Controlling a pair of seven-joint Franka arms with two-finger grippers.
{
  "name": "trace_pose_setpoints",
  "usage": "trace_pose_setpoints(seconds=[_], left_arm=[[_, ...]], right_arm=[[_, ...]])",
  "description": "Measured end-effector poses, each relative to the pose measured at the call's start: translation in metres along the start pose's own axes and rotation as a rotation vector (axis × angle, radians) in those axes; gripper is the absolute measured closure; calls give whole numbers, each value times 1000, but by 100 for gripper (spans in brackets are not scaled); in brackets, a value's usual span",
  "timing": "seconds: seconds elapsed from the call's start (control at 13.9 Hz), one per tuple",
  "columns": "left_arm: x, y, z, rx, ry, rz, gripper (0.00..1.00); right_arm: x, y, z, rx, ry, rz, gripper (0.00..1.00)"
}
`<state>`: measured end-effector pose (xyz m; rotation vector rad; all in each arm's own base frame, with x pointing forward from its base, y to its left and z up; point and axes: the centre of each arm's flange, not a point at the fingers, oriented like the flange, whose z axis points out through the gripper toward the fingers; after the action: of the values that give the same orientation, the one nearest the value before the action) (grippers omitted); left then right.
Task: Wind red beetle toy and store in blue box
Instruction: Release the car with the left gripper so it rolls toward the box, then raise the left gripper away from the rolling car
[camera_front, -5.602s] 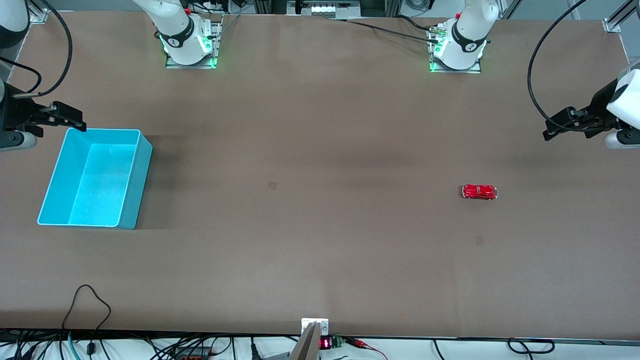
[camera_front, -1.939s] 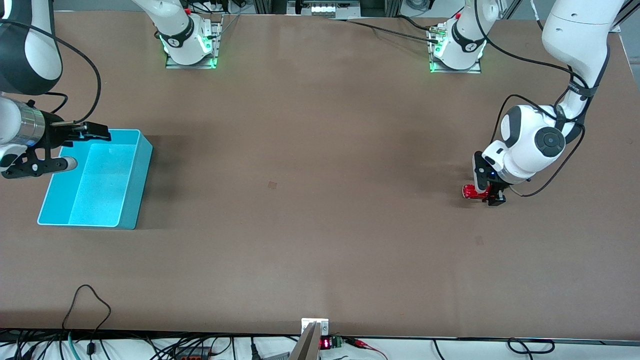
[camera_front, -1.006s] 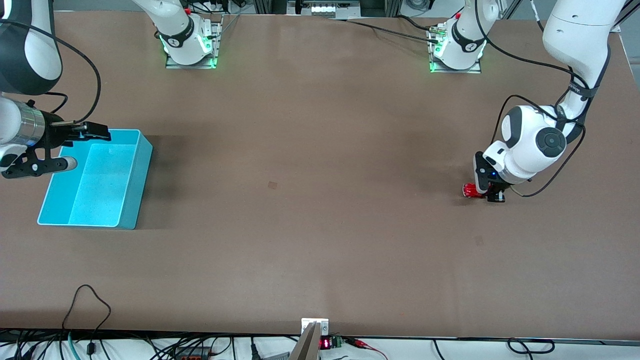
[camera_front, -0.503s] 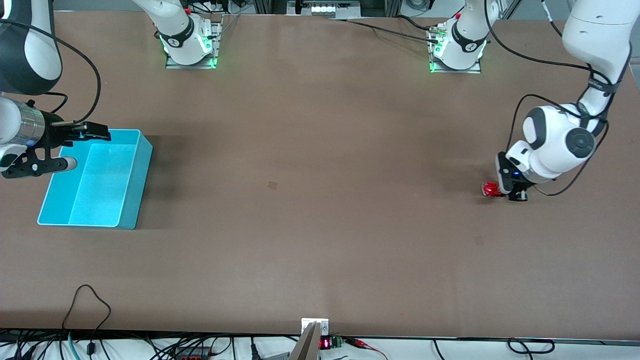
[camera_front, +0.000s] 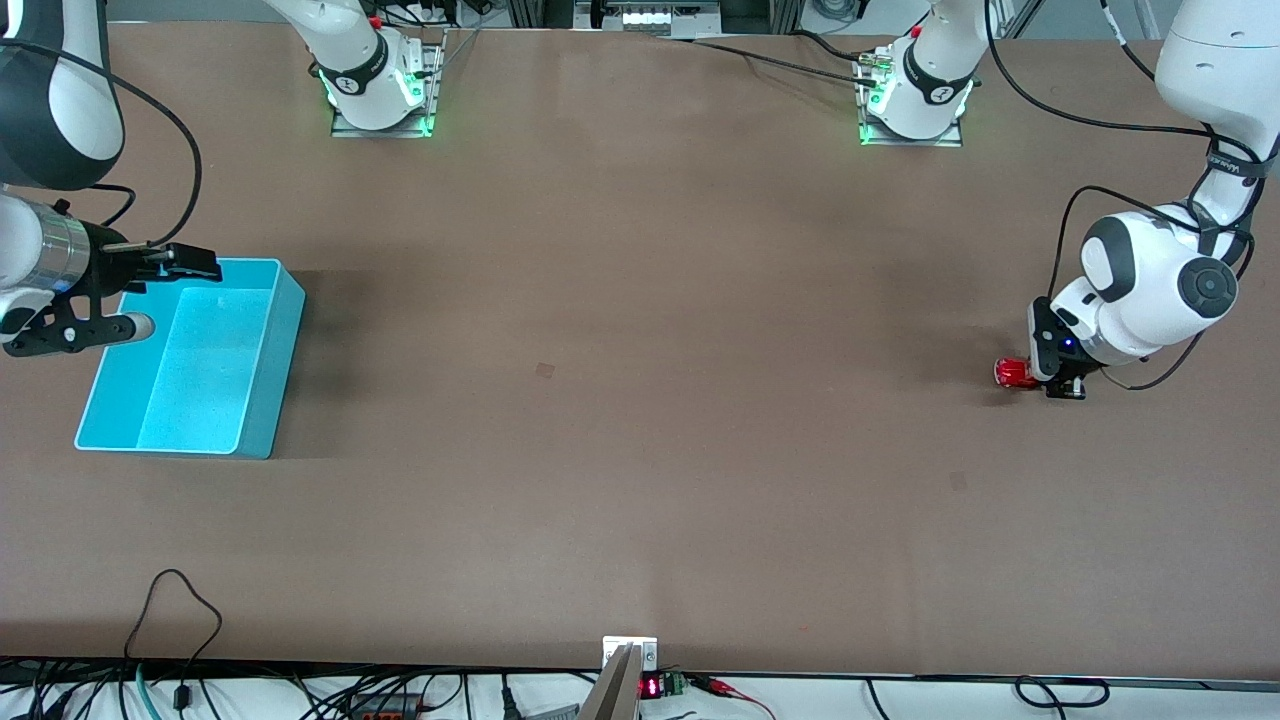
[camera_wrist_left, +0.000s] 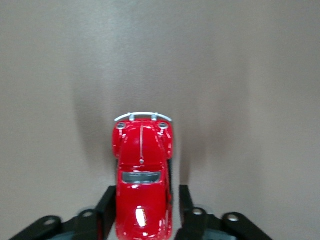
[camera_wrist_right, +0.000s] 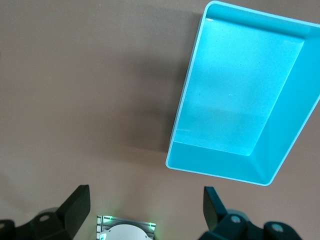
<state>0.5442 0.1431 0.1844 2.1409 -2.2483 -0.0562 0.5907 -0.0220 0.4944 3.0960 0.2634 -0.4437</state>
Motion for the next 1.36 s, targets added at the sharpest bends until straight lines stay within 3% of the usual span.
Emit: trace_pose_setpoints(seconds=[0.14, 0.29, 0.57, 0.72, 0.93, 1.15, 1.36], left_arm=[[14, -16, -30, -59, 22, 39, 22], [46, -40, -96, -82, 32, 100, 2], [102, -44, -199, -103, 28, 148, 0], [123, -44, -215, -87, 93, 101, 0], [144, -46, -217, -89, 183, -49, 0], [159, -48, -216, -111, 177, -321, 0], [169, -62, -233, -35, 186, -594, 0]], right_arm=[[0, 0, 0, 0, 0, 0, 0], [0, 0, 0, 0, 0, 0, 0], [0, 0, 0, 0, 0, 1, 0], [0, 0, 0, 0, -1, 1, 0], [0, 0, 0, 0, -1, 1, 0], [0, 0, 0, 0, -2, 1, 0], [0, 1, 1, 2, -2, 1, 0]])
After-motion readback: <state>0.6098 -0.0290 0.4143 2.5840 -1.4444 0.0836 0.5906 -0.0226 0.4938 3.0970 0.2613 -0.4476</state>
